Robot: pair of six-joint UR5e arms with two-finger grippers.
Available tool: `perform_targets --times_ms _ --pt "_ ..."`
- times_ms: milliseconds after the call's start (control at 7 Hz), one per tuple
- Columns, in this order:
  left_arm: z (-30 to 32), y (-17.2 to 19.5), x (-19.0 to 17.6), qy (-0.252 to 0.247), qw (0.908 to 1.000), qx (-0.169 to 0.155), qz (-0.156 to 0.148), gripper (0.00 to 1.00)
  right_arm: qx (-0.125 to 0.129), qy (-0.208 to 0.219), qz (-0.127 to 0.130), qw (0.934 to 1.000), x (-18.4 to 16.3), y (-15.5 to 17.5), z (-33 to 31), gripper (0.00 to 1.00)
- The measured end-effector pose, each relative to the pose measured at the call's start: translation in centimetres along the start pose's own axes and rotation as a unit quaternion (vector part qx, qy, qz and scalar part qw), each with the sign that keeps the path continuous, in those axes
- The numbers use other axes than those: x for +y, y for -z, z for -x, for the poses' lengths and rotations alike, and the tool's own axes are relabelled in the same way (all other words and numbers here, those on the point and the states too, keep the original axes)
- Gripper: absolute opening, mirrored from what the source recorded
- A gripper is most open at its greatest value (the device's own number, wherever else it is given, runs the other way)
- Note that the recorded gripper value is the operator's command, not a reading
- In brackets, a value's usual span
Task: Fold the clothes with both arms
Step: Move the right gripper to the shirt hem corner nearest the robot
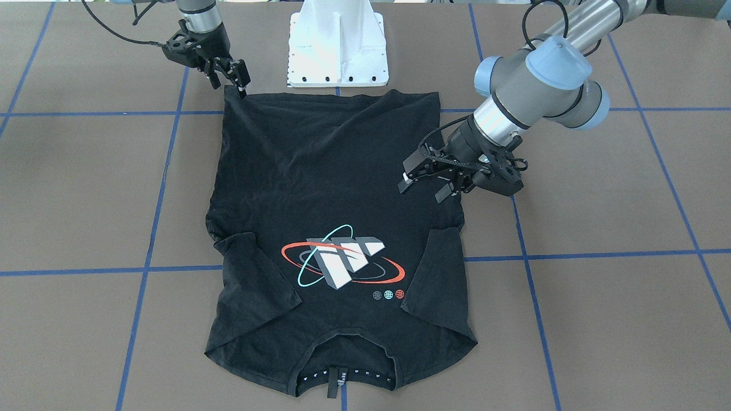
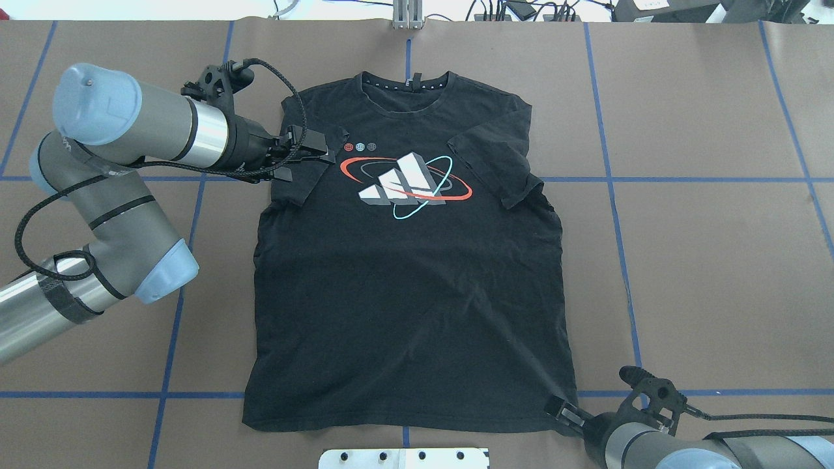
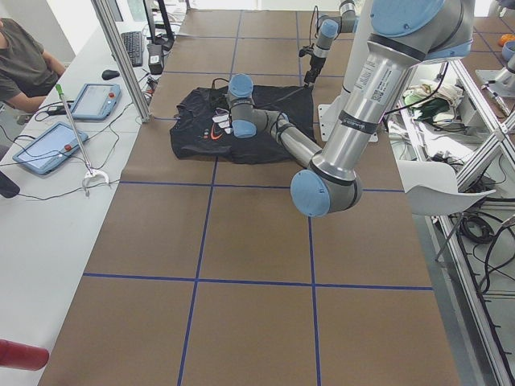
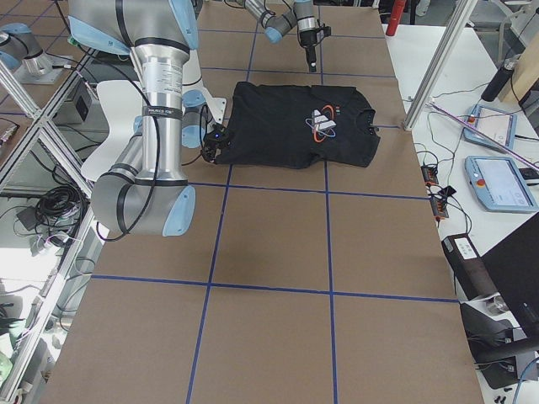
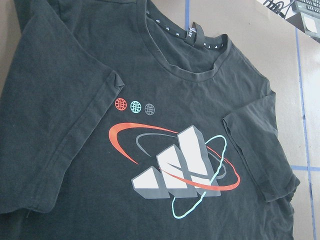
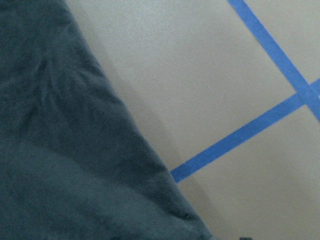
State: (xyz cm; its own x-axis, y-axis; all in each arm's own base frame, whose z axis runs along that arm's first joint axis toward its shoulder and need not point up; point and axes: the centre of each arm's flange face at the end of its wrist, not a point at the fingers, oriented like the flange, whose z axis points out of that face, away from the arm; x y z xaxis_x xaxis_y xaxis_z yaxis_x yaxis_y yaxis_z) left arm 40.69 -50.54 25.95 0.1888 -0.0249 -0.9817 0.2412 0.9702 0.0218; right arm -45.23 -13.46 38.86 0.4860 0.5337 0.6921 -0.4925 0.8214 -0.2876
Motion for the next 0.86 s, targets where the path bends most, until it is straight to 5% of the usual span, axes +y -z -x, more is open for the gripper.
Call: perform_targets --times_ms 143,857 --pt "0.0 0.0 0.0 0.000 1.0000 0.000 0.000 1.00 0.001 -0.002 0.000 1.0000 0.1 -0.1 -0.1 0.03" --pt "1.1 0.0 0.9 0.006 0.9999 -0.005 0.006 1.00 -0.002 -0.005 0.008 1.0000 0.2 0.7 0.1 0.00"
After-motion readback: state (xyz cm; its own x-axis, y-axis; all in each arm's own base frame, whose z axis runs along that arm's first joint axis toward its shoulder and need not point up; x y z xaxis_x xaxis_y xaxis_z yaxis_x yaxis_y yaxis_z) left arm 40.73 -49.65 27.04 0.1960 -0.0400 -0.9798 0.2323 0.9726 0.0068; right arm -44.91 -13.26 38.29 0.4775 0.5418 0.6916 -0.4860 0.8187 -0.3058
